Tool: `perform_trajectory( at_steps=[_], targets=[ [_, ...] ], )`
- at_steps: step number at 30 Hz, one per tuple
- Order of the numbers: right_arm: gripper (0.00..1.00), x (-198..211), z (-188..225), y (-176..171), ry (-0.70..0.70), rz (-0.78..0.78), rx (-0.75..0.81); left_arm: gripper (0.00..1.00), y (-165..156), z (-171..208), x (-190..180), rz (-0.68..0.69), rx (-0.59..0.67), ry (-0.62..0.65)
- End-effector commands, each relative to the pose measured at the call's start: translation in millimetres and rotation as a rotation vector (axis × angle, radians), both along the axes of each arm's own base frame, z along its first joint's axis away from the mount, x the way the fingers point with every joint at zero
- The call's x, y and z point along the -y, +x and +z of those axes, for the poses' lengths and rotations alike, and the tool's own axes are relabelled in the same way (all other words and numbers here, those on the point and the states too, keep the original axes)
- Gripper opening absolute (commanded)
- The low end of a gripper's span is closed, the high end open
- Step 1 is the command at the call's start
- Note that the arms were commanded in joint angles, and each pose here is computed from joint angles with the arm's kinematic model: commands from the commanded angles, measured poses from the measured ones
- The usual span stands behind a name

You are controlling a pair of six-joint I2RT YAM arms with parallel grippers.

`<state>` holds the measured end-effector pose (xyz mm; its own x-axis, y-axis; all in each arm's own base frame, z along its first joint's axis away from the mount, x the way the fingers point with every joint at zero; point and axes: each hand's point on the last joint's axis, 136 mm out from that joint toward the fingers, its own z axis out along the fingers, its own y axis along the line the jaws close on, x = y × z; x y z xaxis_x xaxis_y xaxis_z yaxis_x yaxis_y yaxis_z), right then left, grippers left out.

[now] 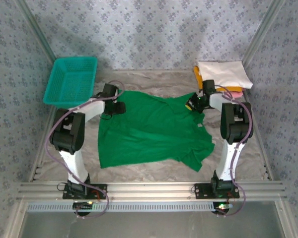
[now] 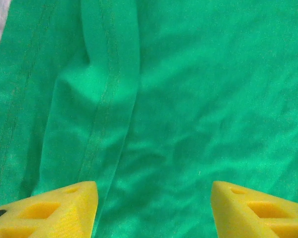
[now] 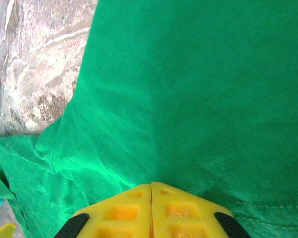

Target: Fold and stack the t-shirts

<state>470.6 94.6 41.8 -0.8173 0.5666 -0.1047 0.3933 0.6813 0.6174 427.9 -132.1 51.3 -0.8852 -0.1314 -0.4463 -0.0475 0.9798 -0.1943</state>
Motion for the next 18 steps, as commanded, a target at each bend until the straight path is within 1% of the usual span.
perform_trajectory(
  at_steps=[1, 2, 3, 5, 6, 8, 9, 11, 12, 13, 15, 16, 18],
  targets=[
    [0.08, -1.5, 6.8, 6.6, -0.002, -0.002, 0.011, 0.61, -3.3, 20.8, -7.9, 0.031, 0.058, -0.001],
    [0.04, -2.7, 10.5, 6.3, 0.002, 0.002, 0.018, 0.61, -5.7, 22.3, -8.4, 0.028, 0.061, 0.002],
    [0.02, -3.2, 14.4, 5.0, -0.003, 0.004, 0.028, 0.61, -7.7, 24.2, -8.8, 0.022, 0.065, 0.006],
    [0.01, -1.8, 21.7, 1.1, -0.025, 0.009, 0.042, 0.61, -8.3, 32.0, -2.4, -0.015, 0.089, 0.010],
    [0.02, 0.1, 25.7, -1.6, -0.035, 0.011, 0.049, 0.61, -7.4, 39.6, 8.2, -0.062, 0.118, 0.006],
    [0.10, 9.9, 32.0, -6.9, -0.060, -0.004, 0.060, 0.61, -5.2, 58.3, 35.7, -0.162, 0.190, 0.000],
    [0.15, 18.3, 32.3, -9.7, -0.076, -0.019, 0.059, 0.61, -3.5, 68.4, 56.6, -0.225, 0.222, -0.032],
    [0.15, 33.7, 32.2, -12.4, -0.090, -0.039, 0.065, 0.61, 3.7, 85.5, 100.7, -0.306, 0.226, -0.159],
    [0.17, 38.7, 31.4, -12.5, -0.088, -0.045, 0.067, 0.61, 5.8, 91.0, 122.4, -0.348, 0.221, -0.215],
    [0.23, 41.2, 31.2, -11.7, -0.082, -0.037, 0.071, 0.61, 7.6, 93.2, 147.0, -0.393, 0.213, -0.252],
    [0.33, 47.6, 27.9, -15.2, -0.093, -0.037, 0.022, 0.61, 8.0, 91.0, 186.5, -0.454, 0.207, -0.265],
    [0.35, 54.0, 26.1, -16.0, -0.114, -0.025, 0.018, 0.61, 6.4, 87.5, 206.1, -0.485, 0.198, -0.274],
    [0.40, 64.1, 25.6, -14.0, -0.105, -0.042, 0.020, 0.61, 1.8, 79.0, 235.7, -0.521, 0.176, -0.290]
  ],
)
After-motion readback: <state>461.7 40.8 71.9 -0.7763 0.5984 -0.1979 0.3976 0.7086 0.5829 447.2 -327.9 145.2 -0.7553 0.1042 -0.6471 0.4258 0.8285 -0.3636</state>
